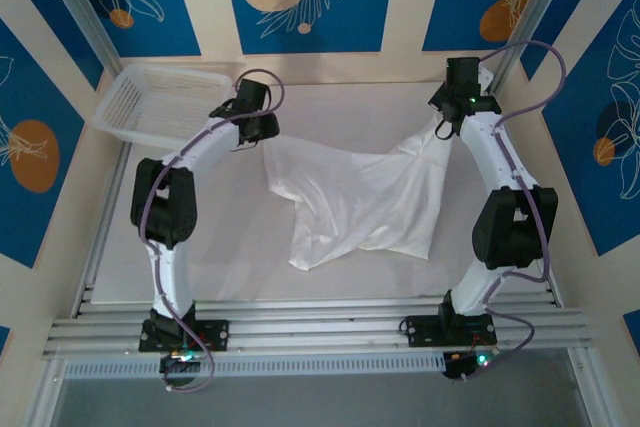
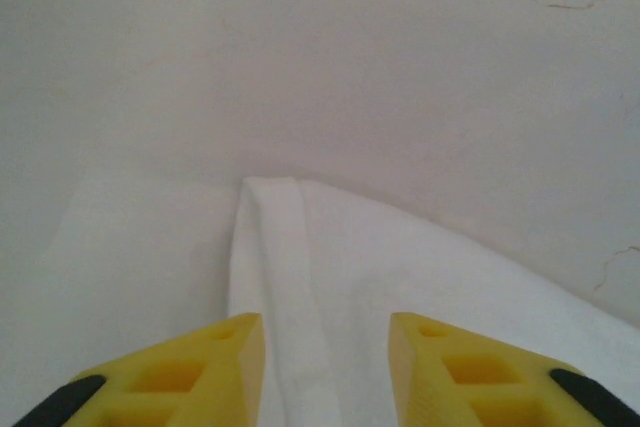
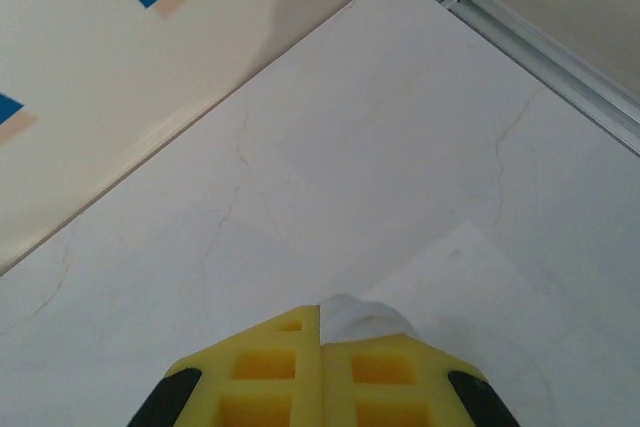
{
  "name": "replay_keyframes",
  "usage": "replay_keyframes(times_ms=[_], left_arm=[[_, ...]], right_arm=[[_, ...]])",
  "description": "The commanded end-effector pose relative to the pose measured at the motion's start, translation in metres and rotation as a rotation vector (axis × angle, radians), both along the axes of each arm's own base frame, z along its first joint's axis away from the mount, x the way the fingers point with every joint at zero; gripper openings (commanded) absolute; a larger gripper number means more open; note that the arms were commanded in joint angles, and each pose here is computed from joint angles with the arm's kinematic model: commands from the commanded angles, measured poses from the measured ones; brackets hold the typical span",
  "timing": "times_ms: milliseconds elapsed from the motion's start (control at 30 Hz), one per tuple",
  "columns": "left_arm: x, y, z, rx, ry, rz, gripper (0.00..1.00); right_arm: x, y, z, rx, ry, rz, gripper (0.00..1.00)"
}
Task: Fold the inside-out t-shirt
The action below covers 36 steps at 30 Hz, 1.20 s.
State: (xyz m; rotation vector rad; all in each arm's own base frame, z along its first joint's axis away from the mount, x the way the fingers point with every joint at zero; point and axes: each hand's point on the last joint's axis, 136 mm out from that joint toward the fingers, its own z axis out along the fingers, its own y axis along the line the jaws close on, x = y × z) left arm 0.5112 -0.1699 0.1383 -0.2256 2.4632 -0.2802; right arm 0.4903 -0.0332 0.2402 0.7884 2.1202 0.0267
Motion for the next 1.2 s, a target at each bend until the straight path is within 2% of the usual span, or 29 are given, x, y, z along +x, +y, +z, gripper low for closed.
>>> replay_keyframes(times_ms=[0,133,267,467,667,833,900,1033,1167], left_arm=[[-0.038,0.017,0.022,0.009,0.085,0.050,0.35],[-0.095,0.004,0.005,-0.019,0.192,0.045,0.29],[-0.126,-0.014,-0.014,0.035,0.288,0.037,0.28],[-0.116,-0.049,-0.031,0.144,0.301,-0.060,0.33],[-0.111,-0.046,-0.063,0.273,0.403,-0.101,0.36],[-0.110,-0.024,-0.071,0.428,0.408,-0.100,0.36],[-0.111,-0.023,-0.073,0.434,0.420,-0.115,0.35],[-0.113,-0.021,-0.072,0.432,0.416,-0.108,0.27],[-0.113,-0.017,-0.065,0.436,0.394,-0.092,0.25]], right_arm=[[-0.012,0.016,0.033,0.018,-0.059,0.068,0.00],[-0.027,0.037,0.030,0.021,-0.062,0.119,0.00],[-0.038,0.051,0.023,0.018,-0.044,0.143,0.00],[-0.047,0.052,0.011,0.007,-0.021,0.144,0.00],[-0.051,0.047,0.013,-0.015,-0.027,0.140,0.00],[-0.049,0.050,0.013,0.000,-0.028,0.145,0.00],[-0.048,0.051,0.012,0.000,-0.025,0.148,0.00],[-0.048,0.051,0.013,-0.010,-0.023,0.148,0.00],[-0.049,0.049,0.014,-0.020,-0.022,0.144,0.00]])
